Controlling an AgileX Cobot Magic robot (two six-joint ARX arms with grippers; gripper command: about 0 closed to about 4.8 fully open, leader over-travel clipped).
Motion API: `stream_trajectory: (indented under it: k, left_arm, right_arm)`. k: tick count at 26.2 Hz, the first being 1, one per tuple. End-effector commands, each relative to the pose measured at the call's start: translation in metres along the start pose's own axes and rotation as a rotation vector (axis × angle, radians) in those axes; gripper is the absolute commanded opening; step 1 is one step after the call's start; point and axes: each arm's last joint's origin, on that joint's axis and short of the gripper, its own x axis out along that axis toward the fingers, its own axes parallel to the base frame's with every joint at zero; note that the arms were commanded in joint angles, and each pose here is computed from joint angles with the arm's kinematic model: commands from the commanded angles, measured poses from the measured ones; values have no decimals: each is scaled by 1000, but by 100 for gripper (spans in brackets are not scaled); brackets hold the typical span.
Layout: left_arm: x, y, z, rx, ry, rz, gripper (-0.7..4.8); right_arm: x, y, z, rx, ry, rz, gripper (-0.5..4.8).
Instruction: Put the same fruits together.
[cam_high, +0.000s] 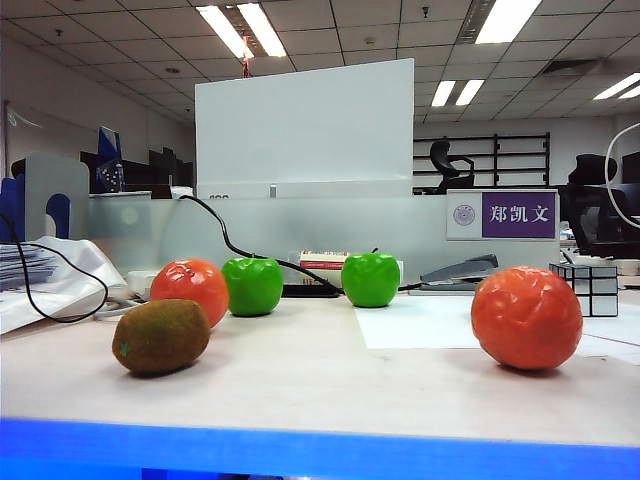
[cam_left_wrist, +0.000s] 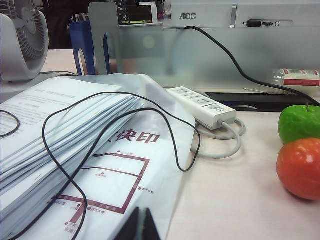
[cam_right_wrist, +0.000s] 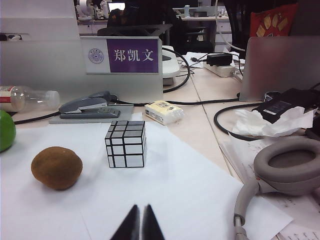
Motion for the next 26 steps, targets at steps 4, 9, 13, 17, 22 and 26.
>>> stream_trajectory:
  k: [4,9,13,17,22,26]
  left_arm:
    - [0,0,1,3,-12,2,-5]
    - [0,0,1,-36,-13,-4,-5]
    - [0,-1,2,-174,-16,-38,-4]
    - [-2,-9,4,-362,12,-319,-5]
    - [-7,-16,9,-368,37,-635,-5]
    - [-9,-17,17,-416,49,-679,-5]
  right_arm:
    - [0,0,-1,4,-11,0,22]
    - [0,0,-1,4,-11,1,22]
    - [0,2,0,107,-8,67,22]
    - [-1,7,4,419,1,262,22]
    - [-2,10,12,470,-43,358,22]
    - [-3,13,11,437,-18,455,22]
